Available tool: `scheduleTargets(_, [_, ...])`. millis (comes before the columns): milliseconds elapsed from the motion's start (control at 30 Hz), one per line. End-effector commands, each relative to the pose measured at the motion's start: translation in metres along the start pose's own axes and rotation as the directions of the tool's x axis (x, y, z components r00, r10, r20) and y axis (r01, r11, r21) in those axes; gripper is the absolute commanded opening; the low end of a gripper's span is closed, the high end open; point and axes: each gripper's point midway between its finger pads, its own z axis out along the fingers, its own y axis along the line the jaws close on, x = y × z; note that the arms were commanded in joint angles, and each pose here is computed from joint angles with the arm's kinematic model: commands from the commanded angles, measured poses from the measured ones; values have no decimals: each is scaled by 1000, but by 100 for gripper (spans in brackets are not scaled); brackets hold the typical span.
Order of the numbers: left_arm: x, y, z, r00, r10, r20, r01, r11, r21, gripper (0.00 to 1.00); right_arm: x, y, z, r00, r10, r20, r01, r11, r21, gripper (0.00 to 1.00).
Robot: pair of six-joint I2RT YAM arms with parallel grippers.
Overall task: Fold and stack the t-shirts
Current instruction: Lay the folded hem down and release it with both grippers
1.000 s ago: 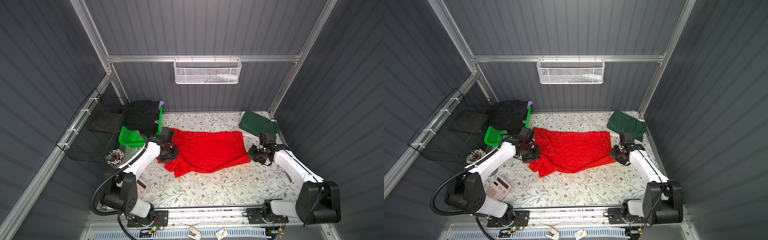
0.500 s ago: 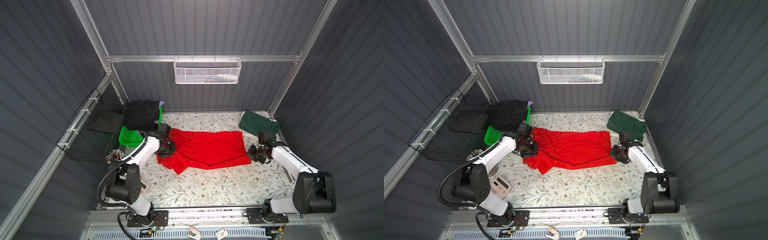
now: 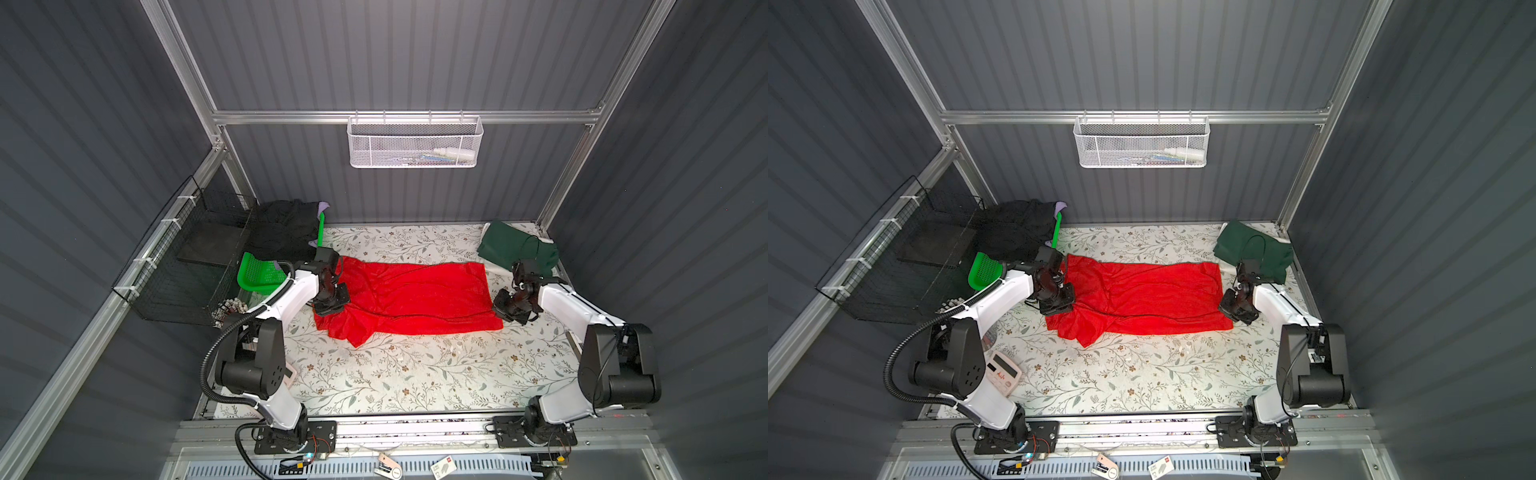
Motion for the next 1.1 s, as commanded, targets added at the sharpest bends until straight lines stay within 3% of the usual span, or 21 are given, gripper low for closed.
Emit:
scheduleTargets(0, [2, 11, 9, 1000, -2, -23, 1, 1000, -24, 0, -8, -3, 1, 1000, -4, 5, 4, 1000, 17, 0])
scheduleTargets(800, [-10, 6, 9, 1000, 0, -10, 0, 1000, 12, 0, -35, 16, 3, 1000, -5, 27, 5, 1000, -28, 0])
scheduleTargets(833, [-11, 7, 8, 1000, 0, -3, 0, 1000, 10, 0, -35, 16, 5, 1000, -5, 24, 6, 1000, -28, 5])
scheduleTargets(900, [-15, 10, 7, 1000, 5, 16, -5, 1000, 0, 0, -34, 15, 7, 1000, -11, 18, 11, 1000, -27, 33])
scheduleTargets(933, [-16, 13, 6, 1000, 6, 26, -5, 1000, -14, 3, -34, 15, 7, 1000, -12, 17, 12, 1000, -24, 37])
scheduleTargets(1000, [-22, 20, 2, 998, 2, 56, 0, 999, -40, 42, -33, 10, 5, 1000, -9, 27, 10, 1000, -14, 50])
scheduleTargets(1067, [-26, 24, -4, 996, 7, 90, -2, 998, -56, 49, -33, 6, 1, 999, -7, 50, 7, 1000, -3, 61])
